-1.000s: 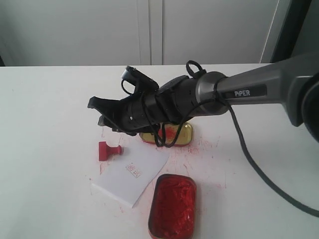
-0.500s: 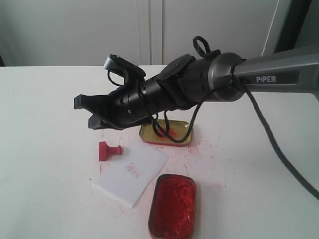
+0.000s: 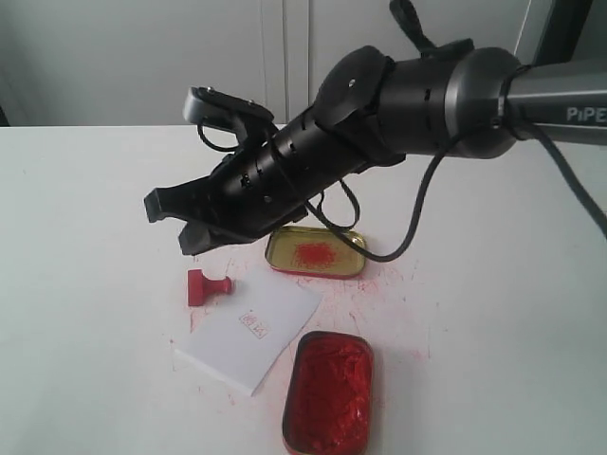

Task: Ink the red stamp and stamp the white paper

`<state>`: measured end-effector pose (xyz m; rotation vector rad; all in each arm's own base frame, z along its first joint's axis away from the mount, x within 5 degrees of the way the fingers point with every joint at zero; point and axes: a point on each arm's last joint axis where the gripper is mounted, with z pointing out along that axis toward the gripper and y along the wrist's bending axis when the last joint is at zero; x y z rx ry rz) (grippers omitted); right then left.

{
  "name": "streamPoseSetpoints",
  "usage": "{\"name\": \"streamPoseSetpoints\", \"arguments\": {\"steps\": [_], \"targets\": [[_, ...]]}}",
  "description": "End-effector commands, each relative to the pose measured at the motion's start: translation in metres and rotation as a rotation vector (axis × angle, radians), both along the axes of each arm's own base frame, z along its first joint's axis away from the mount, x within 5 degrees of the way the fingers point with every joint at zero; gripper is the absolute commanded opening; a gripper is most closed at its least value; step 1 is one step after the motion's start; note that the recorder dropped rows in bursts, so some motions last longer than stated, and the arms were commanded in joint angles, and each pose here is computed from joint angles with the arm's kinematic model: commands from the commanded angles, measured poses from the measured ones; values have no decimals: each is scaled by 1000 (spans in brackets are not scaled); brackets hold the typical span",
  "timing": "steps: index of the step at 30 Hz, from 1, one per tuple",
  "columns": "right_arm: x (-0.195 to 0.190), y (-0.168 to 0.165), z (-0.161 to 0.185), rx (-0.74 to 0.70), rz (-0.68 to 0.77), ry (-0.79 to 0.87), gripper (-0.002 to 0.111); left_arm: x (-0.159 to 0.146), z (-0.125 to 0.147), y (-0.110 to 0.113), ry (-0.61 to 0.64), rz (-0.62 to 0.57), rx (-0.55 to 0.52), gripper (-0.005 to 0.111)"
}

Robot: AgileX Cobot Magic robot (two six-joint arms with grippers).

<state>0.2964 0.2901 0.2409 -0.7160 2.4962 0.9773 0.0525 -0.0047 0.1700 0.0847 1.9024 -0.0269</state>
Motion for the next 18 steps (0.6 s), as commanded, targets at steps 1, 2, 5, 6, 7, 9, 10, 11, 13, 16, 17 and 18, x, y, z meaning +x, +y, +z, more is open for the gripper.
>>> {"name": "streamPoseSetpoints", "arguments": {"steps": [1,2,5,6,7,9,10,11,13,16,17,18], "targets": [[-7,-14,12,-103,22,-8,0,0,-1,0,-3,2,-2,0],[-8,-17,14,-125,18,-6,0,0,-1,0,-3,2,-2,0],[-12,-25,18,-189,-1,5,0,0,-1,0,-3,2,-2,0],[-13,-28,20,-210,-10,9,0,0,-1,0,-3,2,-2,0],[-14,-30,21,-229,-17,15,0,0,-1,0,-3,2,-2,0],[-16,-36,23,-274,-36,23,0,0,-1,0,-3,2,-2,0],[-17,-39,25,-297,-49,27,0,0,-1,0,-3,2,-2,0],[-17,-41,25,-314,-67,36,0,0,-1,0,-3,2,-2,0],[-18,-47,27,-363,-101,39,0,0,-1,0,-3,2,-2,0],[-18,-55,31,-425,-151,23,0,0,-1,0,-3,2,-2,0],[-18,-57,31,-442,-164,23,0,0,-1,0,-3,2,-2,0],[-18,-60,33,-458,-181,20,0,0,-1,0,-3,2,-2,0]]}}
